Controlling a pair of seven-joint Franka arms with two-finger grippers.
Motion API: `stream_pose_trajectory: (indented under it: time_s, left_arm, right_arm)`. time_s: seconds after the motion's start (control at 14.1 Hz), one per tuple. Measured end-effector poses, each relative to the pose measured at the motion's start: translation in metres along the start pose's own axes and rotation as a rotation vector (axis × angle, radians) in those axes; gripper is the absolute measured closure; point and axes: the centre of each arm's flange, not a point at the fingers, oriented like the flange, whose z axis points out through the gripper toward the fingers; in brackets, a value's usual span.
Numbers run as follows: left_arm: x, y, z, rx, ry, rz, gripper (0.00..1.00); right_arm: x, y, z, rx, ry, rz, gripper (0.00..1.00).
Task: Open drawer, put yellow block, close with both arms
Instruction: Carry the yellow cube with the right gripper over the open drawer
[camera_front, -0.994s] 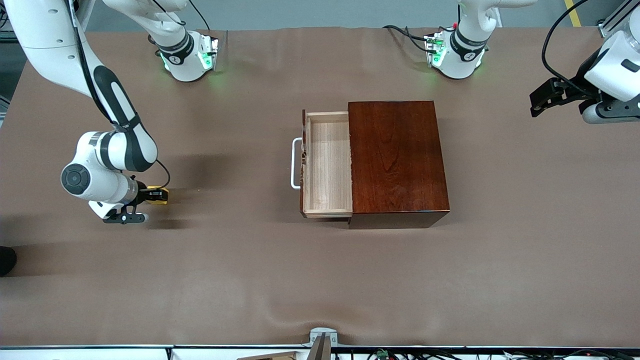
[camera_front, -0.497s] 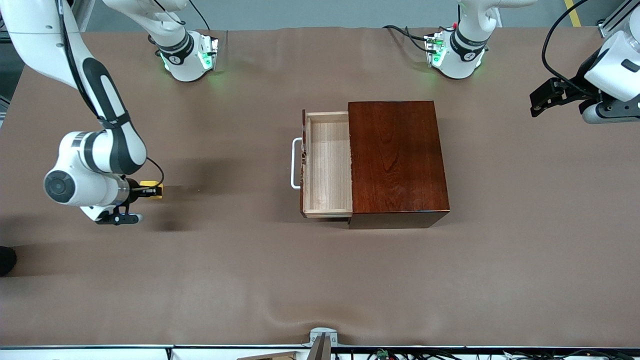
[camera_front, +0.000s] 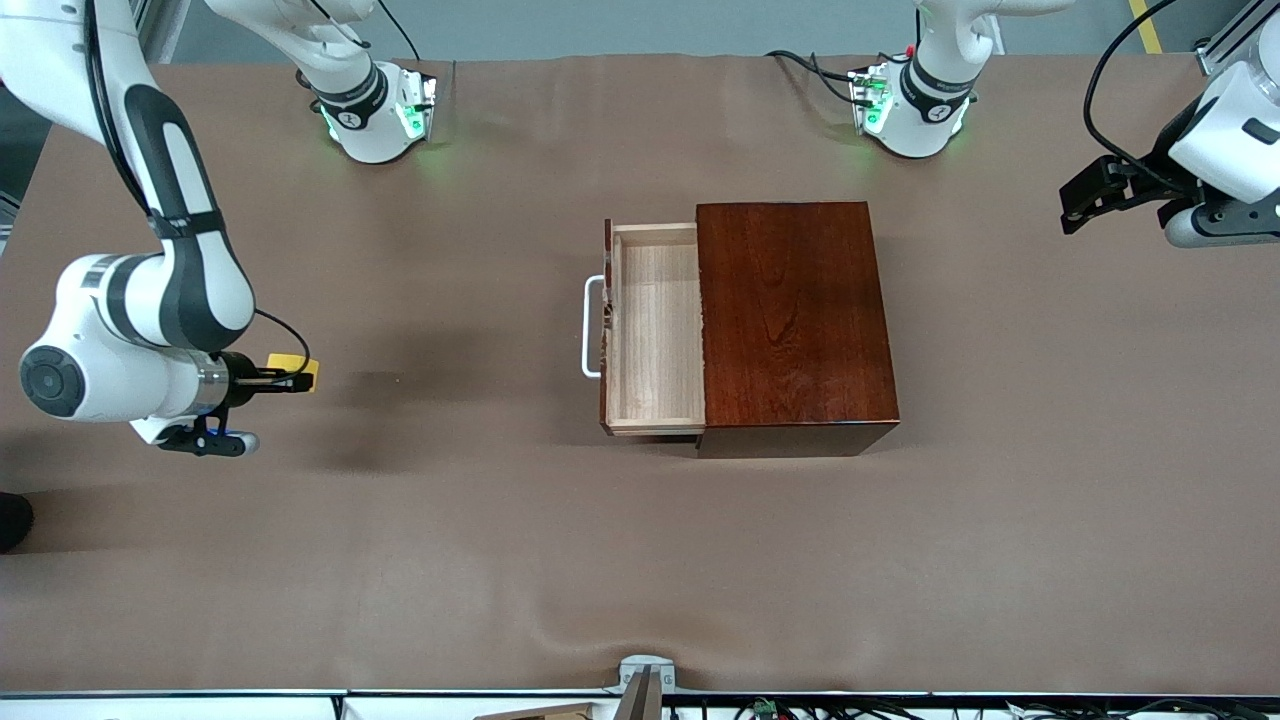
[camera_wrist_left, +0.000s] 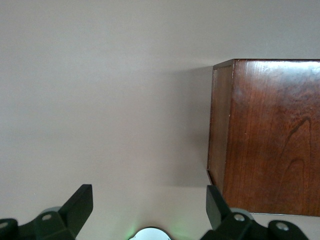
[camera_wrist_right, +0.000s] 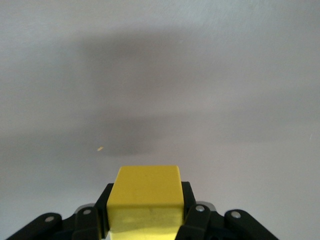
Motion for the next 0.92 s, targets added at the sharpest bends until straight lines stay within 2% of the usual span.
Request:
stream_pose_trajectory:
  time_s: [0.43, 0.64, 0.92]
  left_arm:
    - [0.000, 0.000, 0.000, 0.000, 0.000, 0.000, 0.00]
    - [0.000, 0.000, 0.000, 0.000, 0.000, 0.000, 0.00]
    - [0.000, 0.000, -0.001, 0.000, 0.001, 0.000, 0.00]
  right_arm:
    - [-0.019, -0.057, -0.044, 0.058, -0.063, 0.124, 0.44]
    - [-0.036, -0.100, -0.055, 0.039, -0.060, 0.287, 0.44]
    - [-0.076, -0.194, -0.052, -0.020, -0.047, 0.543, 0.44]
